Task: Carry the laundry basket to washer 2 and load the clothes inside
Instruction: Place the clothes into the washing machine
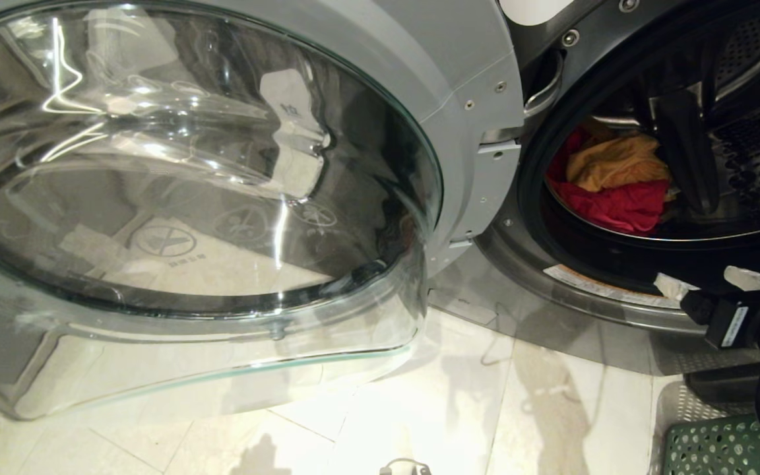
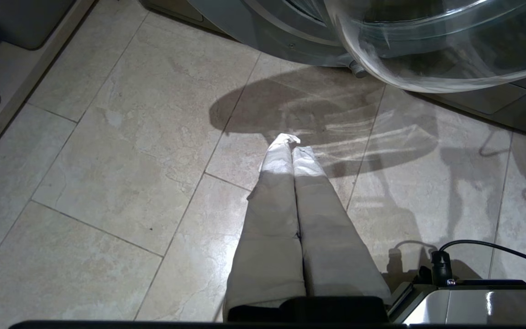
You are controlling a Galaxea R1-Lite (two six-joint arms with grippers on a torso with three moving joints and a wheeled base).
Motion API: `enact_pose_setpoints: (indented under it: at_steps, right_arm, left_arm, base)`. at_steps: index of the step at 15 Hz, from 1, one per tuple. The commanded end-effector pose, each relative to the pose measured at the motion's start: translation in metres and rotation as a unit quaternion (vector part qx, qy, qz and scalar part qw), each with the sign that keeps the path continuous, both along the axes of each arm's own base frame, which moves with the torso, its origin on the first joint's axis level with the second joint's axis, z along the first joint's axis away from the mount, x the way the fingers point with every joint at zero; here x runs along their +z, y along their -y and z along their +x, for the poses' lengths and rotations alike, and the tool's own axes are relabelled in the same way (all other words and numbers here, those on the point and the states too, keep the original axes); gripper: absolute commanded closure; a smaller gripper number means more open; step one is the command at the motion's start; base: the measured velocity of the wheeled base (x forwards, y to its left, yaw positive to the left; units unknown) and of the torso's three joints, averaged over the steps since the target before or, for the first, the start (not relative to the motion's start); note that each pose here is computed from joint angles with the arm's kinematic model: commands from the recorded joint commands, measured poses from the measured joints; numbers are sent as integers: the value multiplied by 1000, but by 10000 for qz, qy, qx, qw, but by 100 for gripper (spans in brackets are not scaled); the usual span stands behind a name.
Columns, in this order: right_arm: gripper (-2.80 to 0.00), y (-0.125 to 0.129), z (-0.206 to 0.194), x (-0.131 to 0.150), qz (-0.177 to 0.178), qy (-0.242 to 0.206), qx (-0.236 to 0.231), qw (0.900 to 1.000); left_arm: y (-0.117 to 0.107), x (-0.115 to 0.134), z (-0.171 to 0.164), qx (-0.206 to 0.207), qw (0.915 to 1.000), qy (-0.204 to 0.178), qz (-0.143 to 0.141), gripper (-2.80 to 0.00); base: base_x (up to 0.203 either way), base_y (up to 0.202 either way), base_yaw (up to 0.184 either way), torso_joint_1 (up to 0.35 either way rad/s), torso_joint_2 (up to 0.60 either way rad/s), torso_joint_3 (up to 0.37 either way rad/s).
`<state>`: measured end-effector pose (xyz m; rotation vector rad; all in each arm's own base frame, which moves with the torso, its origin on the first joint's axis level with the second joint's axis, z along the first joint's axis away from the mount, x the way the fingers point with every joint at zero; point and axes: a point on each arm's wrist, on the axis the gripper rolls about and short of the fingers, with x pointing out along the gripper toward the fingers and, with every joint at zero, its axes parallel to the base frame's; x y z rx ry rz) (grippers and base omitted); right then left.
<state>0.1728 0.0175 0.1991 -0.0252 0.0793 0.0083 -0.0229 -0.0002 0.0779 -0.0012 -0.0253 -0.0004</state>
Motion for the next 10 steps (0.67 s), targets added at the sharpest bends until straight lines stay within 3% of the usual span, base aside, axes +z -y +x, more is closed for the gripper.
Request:
enact_pose_setpoints:
  at_steps: [1, 10]
  right_arm:
    - [0, 2, -17, 1, 20, 178, -5, 9998]
    - [0, 6, -48, 9, 7, 641, -30, 9979]
  left_arm:
    - [0, -3, 1, 2, 10000, -58, -2, 0]
    - [0, -3, 1, 2, 10000, -51, -17, 0]
  base:
    - [0, 0, 0, 0, 0, 0]
    - [0, 0, 0, 0, 0, 0]
